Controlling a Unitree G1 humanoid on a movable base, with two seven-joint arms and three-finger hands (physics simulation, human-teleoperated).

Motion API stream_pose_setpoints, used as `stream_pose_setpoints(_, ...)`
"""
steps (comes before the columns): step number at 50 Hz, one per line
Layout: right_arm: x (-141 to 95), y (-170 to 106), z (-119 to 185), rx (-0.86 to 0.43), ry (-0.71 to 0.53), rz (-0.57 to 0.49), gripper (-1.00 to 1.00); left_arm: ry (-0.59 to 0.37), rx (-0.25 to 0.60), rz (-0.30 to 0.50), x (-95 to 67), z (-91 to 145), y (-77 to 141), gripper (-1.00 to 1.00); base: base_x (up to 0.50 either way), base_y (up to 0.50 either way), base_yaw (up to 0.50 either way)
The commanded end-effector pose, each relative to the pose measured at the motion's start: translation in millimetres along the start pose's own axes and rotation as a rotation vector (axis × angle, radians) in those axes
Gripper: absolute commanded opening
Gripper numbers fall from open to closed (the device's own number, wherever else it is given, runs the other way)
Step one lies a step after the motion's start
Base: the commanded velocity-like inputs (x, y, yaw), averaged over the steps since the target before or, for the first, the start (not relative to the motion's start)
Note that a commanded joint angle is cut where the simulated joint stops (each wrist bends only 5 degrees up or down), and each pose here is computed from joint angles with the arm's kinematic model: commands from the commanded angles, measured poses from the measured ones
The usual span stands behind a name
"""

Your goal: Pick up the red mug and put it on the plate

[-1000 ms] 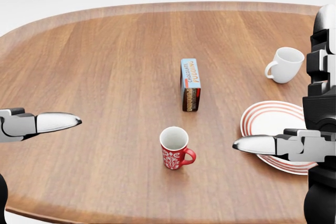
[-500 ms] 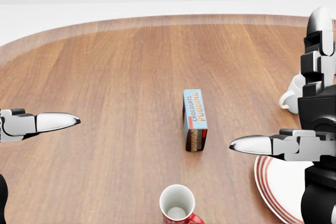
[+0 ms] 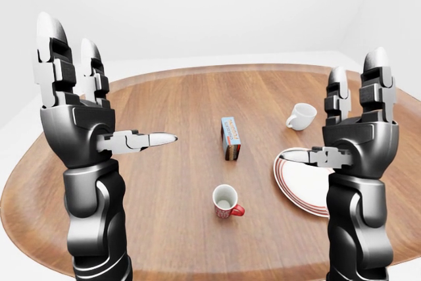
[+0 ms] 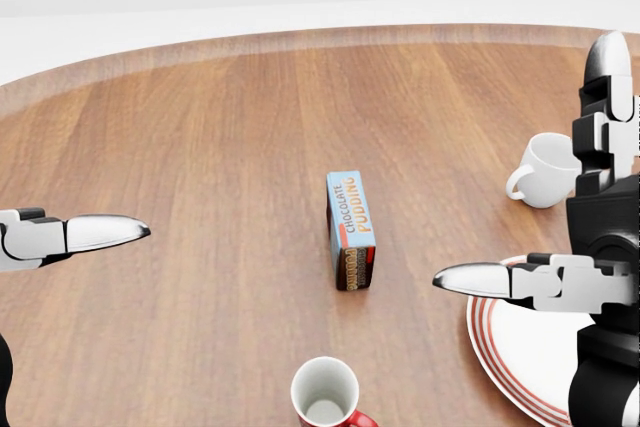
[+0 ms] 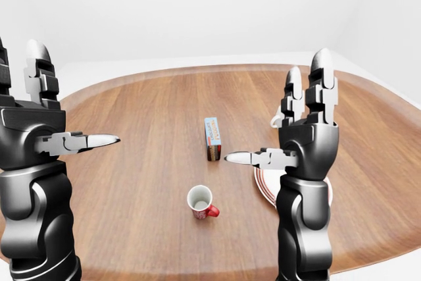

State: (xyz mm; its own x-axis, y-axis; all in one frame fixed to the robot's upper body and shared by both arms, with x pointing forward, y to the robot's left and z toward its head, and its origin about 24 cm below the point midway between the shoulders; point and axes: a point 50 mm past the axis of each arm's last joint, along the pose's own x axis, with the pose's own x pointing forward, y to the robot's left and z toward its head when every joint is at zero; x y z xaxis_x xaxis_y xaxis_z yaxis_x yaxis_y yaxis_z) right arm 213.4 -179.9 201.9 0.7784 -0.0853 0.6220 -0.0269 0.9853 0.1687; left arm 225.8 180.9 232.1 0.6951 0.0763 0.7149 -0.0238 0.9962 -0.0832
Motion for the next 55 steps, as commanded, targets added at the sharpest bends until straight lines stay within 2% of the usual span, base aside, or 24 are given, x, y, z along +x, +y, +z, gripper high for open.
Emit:
stream_pose_setpoints(1, -10, 2, -1, -0.02, 0.024, 0.001, 1.0, 0.005, 0.003, 0.001, 0.1, -1, 1, 1.0, 0.0, 0.0, 0.0)
stream_pose_setpoints(12, -35, 13, -1, -0.004, 0.092, 0.032, 1.0, 0.008, 0.003, -0.001, -0.4, -2, 0, 1.0, 0.0, 0.0, 0.0)
stream_pose_setpoints(21, -38, 19, 4, 0.008, 0.082, 0.06, 1.0, 0.009, 0.004, -0.002, -0.8, -2, 0, 1.0, 0.0, 0.0, 0.0)
stream_pose_setpoints(36, -47, 42, -12, 0.053, 0.178, 0.149, 1.0, 0.003, 0.004, -0.003, -0.5, -1, -1, 1.0, 0.0, 0.0, 0.0)
stream_pose_setpoints(42, -52, 54, -35, -0.037, 0.264, 0.238, 1.0, -0.002, 0.004, -0.003, -1.4, 1, -1, 1.0, 0.0, 0.0, 0.0)
stream_pose_setpoints(43, -54, 58, -35, -0.065, 0.269, 0.28, 1.0, -0.001, 0.005, -0.002, -1.0, 1, 0, 1.0, 0.0, 0.0, 0.0)
stream_pose_setpoints(48, -59, 66, -42, -0.133, 0.293, 0.359, 1.0, 0.001, 0.007, 0.0, -1.1, 0, 0, 1.0, 0.0, 0.0, 0.0)
stream_pose_setpoints(55, -60, 74, -45, -0.214, 0.289, 0.437, 1.0, -0.003, 0.006, -0.001, -1.3, 1, 0, 1.0, 0.0, 0.0, 0.0)
